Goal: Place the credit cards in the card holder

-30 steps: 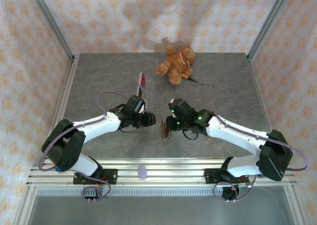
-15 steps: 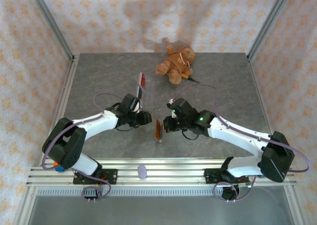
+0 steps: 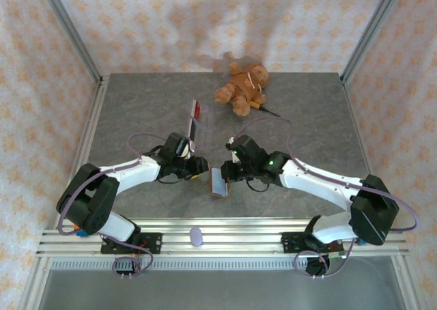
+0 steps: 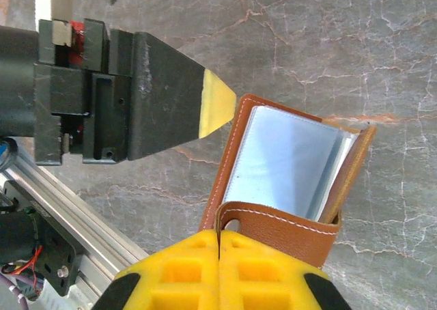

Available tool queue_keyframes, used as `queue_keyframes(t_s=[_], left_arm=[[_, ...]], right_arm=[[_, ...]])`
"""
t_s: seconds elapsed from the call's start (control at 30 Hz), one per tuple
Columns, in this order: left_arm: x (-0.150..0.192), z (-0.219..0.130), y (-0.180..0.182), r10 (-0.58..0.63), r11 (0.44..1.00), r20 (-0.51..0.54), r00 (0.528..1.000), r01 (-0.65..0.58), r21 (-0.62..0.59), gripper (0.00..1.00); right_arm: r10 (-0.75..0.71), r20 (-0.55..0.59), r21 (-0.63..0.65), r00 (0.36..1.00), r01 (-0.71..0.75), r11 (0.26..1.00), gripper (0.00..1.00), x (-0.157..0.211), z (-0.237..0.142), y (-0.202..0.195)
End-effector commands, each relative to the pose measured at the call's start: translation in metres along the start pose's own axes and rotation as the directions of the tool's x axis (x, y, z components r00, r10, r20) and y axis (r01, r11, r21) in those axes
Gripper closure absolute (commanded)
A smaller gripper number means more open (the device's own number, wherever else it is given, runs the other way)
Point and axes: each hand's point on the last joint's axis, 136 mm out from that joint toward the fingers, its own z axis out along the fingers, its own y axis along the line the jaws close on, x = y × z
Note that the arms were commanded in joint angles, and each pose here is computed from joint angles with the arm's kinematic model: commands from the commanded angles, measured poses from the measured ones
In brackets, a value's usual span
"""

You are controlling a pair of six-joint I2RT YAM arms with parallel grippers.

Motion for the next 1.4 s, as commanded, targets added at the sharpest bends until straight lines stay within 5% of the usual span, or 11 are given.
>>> queue_keyframes(t_s=[0.0, 0.27, 0.43, 0.67, 0.9, 1.37], left_arm=[[-0.002, 0.0, -0.006, 0.001, 0.999, -0.003, 1.0, -0.001, 0.035, 0.58], [-0.005, -0.004, -0.002, 0.024, 1.0, -0.004, 1.0, -0.024, -0.009, 0.57], [-0.004, -0.001, 0.004, 0.033, 0.999, -0.013, 0.999, -0.034, -0.031, 0.59], [-0.003, 0.002, 0.01, 0.035, 0.998, -0.015, 0.999, -0.035, -0.052, 0.6], [-0.005, -0.01, 0.001, 0.065, 0.998, -0.002, 0.998, -0.065, -0.028, 0.59], [0.003, 0.002, -0.002, 0.039, 0.998, -0.04, 0.998, -0.037, 0.055, 0.6]], right_arm=[[-0.015, -0.007, 0.088, 1.0, 0.016, 0.996, 1.0, 0.006, 0.0, -0.017], [-0.016, -0.026, 0.299, 1.0, 0.023, 0.954, 1.0, 0.02, -0.002, -0.064], [-0.017, -0.024, 0.44, 1.0, 0.026, 0.898, 0.74, 0.019, -0.011, -0.089], [-0.021, 0.015, 0.406, 1.0, 0.013, 0.914, 0.56, 0.003, -0.025, -0.071], [0.023, 0.005, 0.24, 1.0, -0.023, 0.971, 0.51, 0.004, -0.013, -0.04], [0.028, -0.051, 0.453, 0.998, -0.002, 0.892, 0.6, 0.022, 0.009, -0.091]])
